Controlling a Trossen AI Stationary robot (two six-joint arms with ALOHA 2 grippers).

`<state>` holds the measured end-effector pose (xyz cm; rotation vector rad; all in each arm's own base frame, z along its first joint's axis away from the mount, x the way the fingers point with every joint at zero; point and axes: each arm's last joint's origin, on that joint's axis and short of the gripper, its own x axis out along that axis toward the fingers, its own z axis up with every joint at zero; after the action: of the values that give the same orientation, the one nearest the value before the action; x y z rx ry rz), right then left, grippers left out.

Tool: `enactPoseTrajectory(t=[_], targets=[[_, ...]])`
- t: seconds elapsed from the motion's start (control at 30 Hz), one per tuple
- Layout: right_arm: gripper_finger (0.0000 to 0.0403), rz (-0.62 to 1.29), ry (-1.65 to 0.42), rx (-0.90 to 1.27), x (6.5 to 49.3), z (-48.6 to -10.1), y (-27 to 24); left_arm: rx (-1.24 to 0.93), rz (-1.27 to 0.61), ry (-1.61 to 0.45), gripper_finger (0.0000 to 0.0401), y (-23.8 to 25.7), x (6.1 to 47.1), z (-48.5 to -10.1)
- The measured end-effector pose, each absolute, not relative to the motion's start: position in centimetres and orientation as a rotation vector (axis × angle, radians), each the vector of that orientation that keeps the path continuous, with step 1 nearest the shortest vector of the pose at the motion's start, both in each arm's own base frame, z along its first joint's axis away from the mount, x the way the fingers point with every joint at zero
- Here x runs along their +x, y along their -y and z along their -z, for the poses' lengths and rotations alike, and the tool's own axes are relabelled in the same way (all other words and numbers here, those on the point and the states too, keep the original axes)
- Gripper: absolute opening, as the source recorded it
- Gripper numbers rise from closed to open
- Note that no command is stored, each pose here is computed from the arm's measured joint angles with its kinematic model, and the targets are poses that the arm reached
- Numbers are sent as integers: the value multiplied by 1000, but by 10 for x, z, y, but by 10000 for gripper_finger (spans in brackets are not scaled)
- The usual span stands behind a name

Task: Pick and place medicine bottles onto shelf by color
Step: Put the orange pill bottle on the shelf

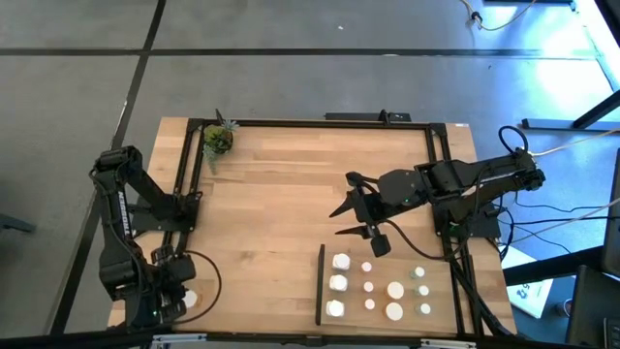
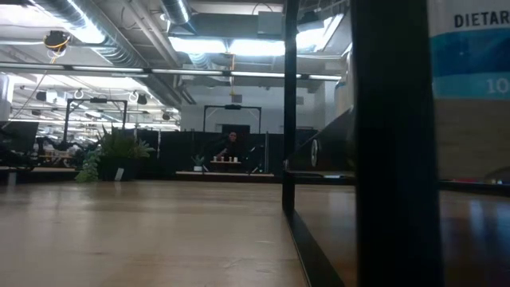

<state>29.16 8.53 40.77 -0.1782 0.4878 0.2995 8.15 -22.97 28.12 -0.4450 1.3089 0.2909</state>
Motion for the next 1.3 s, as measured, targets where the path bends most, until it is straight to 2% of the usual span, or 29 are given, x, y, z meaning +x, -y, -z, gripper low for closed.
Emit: enactPoseTrajectory(t=[0.23,0.57,0.67,0.83,1.07,1.3], targets=[[188,-299,-488,-178,292,-408,-85,-461,-285,-1259,154,231,83,-282],[188,-299,-488,-178,292,-408,-85,-496,-273,-1268,264,234,84,-264],[188,-299,-488,-178,292,-408,-85,-497,-204,-1268,285,238,85,-259],[188,-299,-488,-178,292,-408,-85,-387,-35,-1347,294,243,84,-248],[188,-299,-488,-178,292,-408,-85,-342,-62,-1383,294,237,79,-233],[188,-299,-488,-178,292,-408,-85,-395,-92,-1351,304,238,80,-233]])
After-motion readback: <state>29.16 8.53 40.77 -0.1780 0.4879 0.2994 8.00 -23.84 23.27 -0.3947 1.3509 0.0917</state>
